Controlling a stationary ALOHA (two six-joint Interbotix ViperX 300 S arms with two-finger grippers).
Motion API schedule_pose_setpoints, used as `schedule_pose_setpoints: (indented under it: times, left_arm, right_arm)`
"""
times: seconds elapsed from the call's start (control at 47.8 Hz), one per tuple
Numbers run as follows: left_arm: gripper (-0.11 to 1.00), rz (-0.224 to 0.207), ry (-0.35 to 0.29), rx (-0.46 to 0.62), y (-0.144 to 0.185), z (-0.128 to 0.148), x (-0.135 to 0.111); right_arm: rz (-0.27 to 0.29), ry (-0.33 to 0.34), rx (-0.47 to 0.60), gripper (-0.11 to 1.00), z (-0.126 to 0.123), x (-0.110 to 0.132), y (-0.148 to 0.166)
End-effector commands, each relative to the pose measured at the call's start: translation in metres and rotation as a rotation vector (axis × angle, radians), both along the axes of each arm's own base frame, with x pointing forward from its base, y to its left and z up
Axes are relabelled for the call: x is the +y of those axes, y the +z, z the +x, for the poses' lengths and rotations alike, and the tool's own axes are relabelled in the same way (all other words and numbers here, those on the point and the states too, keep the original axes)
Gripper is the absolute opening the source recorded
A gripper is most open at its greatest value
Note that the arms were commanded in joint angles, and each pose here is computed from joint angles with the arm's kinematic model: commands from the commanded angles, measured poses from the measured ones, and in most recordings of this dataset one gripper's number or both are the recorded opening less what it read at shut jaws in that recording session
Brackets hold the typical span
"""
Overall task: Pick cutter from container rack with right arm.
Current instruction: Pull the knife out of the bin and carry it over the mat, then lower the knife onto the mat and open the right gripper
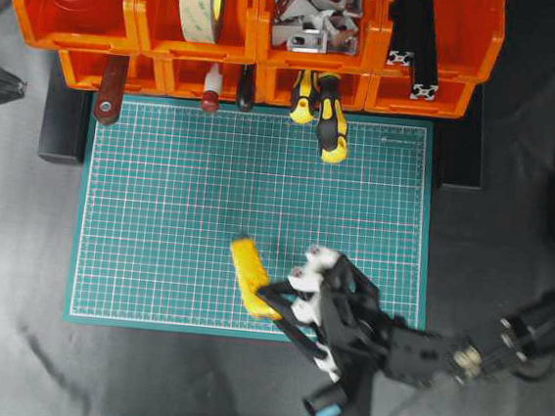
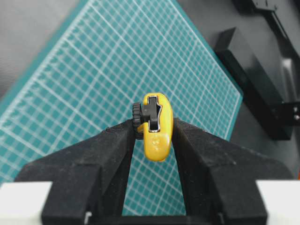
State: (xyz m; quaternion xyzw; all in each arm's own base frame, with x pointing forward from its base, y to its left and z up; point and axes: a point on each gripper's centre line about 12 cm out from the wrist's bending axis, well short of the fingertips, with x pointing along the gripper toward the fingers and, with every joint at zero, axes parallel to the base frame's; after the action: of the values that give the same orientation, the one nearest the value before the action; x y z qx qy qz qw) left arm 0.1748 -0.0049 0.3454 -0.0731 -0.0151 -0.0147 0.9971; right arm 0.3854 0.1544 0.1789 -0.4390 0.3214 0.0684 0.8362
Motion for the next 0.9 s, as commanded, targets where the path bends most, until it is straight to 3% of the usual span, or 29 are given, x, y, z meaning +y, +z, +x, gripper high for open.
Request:
schedule_pose_setpoints:
  times: [0.0,0.334,0.878]
  left_arm:
    - [0.02,0.001,-0.003,-0.006,0.003,0.003,-0.001]
    - [0.02,0.002,-0.009,0.005,0.001,0.004,-0.002]
    - [0.02,-0.006,-0.037,0.037,-0.006,0.011,-0.007]
  right_arm:
    - [0.016,0.013,-0.033,0.27,0.012,-0.009,0.009]
    - [0.012,-0.024,-0.01,0.27,0.025,-0.051,-0.005]
    - [0.038,0.008,0.063,0.27,0.012,-0.054,-0.031]
